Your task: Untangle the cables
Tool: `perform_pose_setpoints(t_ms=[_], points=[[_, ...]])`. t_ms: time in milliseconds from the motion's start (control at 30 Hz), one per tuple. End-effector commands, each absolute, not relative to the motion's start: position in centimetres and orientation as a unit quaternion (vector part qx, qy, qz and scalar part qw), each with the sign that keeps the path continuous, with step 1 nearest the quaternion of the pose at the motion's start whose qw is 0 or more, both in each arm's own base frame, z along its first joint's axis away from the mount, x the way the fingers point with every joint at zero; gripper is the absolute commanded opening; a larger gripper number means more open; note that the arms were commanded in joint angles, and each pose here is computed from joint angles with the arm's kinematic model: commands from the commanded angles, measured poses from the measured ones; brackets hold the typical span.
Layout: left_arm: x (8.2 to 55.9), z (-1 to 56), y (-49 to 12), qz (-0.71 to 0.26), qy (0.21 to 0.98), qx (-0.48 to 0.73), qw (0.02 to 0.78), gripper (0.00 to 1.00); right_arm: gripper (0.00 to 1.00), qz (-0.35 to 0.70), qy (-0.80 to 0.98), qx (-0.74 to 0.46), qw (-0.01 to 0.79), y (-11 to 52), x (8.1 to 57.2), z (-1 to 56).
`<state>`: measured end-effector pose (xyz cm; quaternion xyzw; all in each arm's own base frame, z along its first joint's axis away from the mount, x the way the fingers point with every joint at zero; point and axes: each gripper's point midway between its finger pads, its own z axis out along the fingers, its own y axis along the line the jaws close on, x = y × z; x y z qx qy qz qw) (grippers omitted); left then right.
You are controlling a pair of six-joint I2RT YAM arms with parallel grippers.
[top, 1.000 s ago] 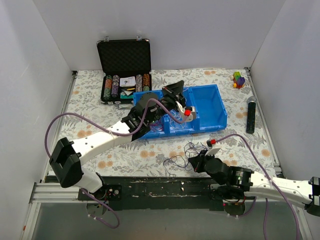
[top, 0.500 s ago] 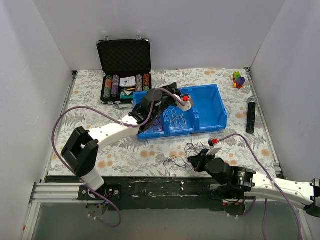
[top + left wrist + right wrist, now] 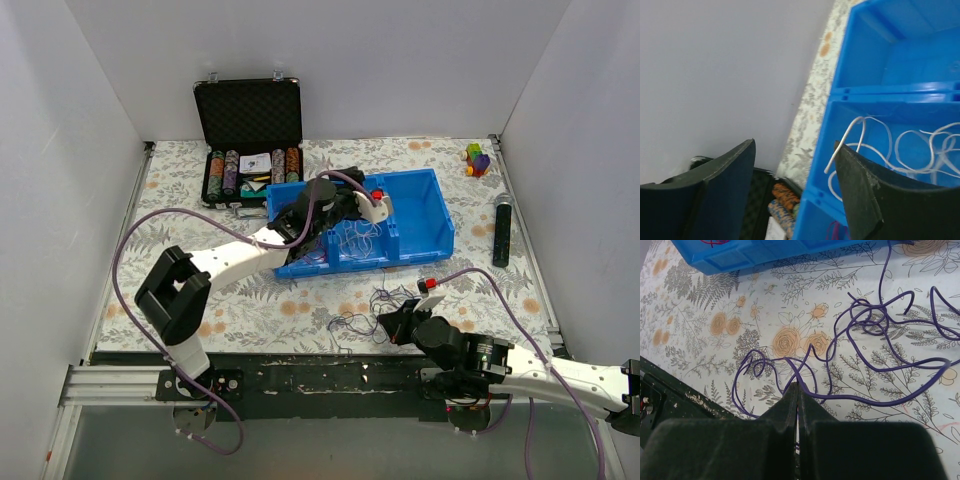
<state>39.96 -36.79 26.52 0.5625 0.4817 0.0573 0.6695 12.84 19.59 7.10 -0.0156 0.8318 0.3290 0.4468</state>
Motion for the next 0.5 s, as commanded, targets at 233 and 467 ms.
perform_pose_setpoints(t_ms=[233, 467], points=[[38.4, 28.1, -39.7, -0.104, 0.530, 0.528, 0.655, 0.88, 0.01, 0.361, 0.807, -0.013, 0.467, 20.9, 13.2, 11.2], [34.3, 30.3, -38.4, -0.178, 0.496, 0.581, 0.621, 0.98, 0.01, 0.363, 0.800, -0.029, 0.478, 21.6, 13.4, 13.0]])
